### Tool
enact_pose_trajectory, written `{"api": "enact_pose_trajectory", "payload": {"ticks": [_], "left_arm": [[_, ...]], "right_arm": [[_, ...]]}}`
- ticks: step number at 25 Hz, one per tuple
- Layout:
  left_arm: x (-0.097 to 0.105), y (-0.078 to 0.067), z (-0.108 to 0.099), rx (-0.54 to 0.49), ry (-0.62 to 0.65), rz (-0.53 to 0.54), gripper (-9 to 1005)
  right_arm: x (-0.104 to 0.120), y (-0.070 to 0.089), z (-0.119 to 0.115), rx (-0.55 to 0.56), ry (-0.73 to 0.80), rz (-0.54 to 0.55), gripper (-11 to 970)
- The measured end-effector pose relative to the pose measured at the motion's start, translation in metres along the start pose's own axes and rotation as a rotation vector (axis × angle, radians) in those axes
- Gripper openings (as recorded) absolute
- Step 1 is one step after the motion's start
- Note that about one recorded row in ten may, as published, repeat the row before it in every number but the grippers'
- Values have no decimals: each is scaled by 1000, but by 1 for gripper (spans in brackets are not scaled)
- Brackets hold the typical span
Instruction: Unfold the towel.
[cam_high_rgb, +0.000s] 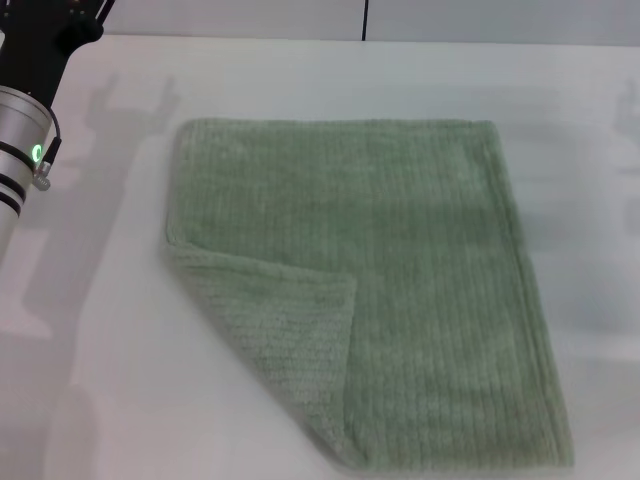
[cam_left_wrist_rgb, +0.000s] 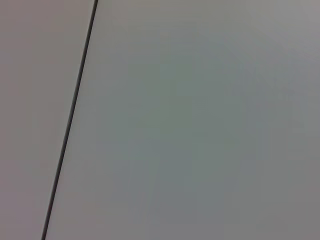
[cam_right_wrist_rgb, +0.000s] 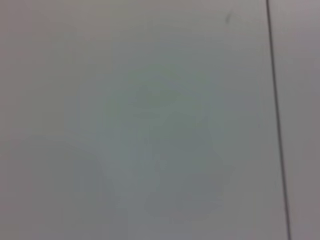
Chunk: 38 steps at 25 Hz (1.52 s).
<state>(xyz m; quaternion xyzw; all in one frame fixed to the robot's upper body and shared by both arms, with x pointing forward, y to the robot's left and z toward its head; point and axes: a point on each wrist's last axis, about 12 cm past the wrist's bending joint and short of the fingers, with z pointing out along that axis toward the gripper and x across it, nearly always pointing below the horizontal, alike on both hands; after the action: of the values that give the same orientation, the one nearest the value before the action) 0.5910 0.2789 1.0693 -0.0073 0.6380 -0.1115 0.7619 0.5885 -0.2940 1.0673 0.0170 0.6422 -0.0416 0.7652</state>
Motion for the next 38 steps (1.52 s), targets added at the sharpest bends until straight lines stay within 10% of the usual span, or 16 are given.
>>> {"api": "enact_pose_trajectory", "payload": {"ticks": [13, 38], "left_arm": [[-1, 0, -1, 1, -9, 4, 755], [-3, 2, 1, -6, -21, -1, 582]], "right_arm": [[-1, 30, 12, -131, 73, -16, 19], [-63, 63, 47, -355, 573, -21, -1]]}}
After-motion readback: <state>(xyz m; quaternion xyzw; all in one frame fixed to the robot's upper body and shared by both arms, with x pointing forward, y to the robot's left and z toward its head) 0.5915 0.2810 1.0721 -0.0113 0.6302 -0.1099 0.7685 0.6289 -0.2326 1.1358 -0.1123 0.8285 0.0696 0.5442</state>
